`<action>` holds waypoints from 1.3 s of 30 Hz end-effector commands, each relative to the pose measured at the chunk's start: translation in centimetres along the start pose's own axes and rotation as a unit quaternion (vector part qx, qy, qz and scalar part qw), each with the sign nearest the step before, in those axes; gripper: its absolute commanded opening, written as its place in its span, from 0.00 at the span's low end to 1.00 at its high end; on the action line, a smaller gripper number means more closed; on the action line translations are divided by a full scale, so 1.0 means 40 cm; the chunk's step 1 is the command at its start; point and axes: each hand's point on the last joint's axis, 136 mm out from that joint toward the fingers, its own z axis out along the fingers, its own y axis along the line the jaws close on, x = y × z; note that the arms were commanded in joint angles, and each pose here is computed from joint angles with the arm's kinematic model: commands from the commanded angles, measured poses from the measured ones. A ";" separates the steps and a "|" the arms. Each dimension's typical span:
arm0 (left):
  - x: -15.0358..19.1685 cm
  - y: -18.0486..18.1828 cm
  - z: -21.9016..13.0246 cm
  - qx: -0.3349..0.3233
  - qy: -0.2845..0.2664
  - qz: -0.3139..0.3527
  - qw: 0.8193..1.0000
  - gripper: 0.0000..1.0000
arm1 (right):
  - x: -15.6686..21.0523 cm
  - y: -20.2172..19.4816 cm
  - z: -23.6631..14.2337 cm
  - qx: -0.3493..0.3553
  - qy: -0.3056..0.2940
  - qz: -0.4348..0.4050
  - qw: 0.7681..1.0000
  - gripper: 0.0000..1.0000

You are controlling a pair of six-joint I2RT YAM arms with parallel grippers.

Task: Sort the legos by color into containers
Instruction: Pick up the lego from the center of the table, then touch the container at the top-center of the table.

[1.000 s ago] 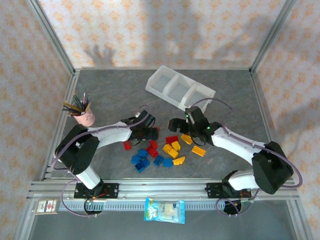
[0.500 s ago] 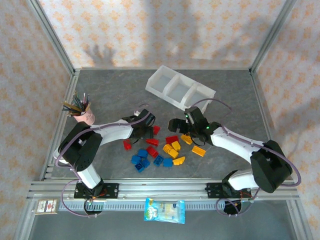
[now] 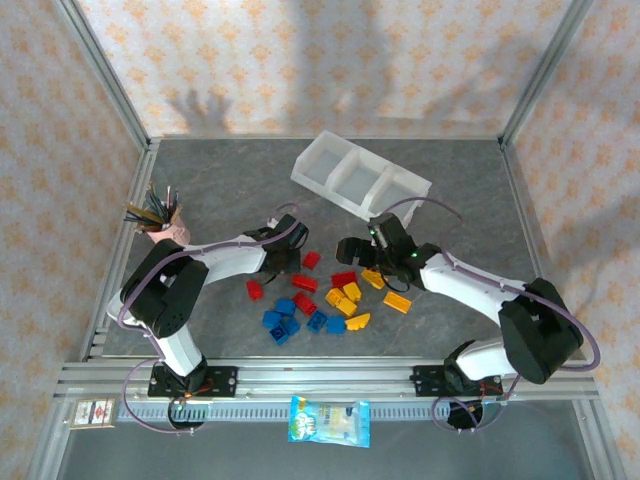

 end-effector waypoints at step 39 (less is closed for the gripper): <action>-0.760 -0.178 0.093 0.085 -0.245 -0.102 0.960 0.48 | -0.291 -0.053 -0.051 -0.002 -0.108 0.046 0.993 1.00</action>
